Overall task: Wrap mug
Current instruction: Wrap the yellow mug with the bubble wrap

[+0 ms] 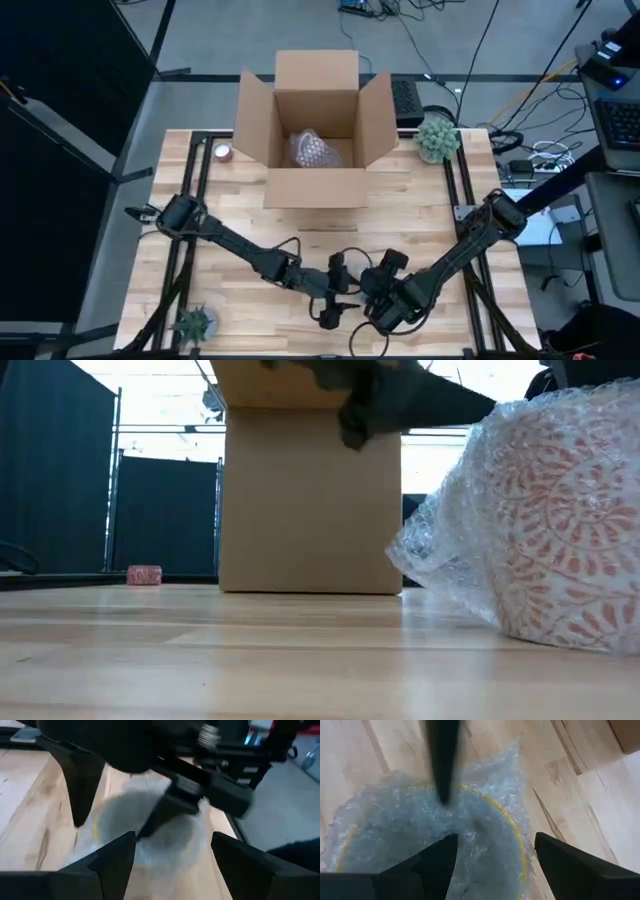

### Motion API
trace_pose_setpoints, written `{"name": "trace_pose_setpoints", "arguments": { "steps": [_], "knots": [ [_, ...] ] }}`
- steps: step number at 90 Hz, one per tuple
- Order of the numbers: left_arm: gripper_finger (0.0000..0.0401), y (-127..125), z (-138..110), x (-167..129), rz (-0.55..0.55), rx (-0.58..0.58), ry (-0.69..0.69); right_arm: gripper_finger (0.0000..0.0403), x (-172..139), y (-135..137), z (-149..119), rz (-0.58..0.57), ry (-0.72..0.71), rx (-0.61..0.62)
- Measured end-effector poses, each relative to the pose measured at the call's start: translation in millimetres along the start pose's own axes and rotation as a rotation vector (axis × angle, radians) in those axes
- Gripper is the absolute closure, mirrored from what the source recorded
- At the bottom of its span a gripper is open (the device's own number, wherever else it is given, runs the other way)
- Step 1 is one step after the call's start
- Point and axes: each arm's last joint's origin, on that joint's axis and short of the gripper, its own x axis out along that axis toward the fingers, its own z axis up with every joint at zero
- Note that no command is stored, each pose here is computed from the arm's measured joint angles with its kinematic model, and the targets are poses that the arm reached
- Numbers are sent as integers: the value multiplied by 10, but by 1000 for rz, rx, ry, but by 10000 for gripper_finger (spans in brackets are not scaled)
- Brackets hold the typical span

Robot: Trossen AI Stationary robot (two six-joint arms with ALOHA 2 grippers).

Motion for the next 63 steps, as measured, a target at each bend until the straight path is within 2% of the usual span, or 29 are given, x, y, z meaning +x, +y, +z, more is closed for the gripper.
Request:
{"name": "trace_pose_setpoints", "arguments": {
  "steps": [21,63],
  "knots": [
    [148,45,-75,76,2,-21,11,149,-28,-15,10,9,-3,-2],
    [148,47,-89,87,4,-22,13,149,-555,-339,173,156,-36,61]
  ]
}}
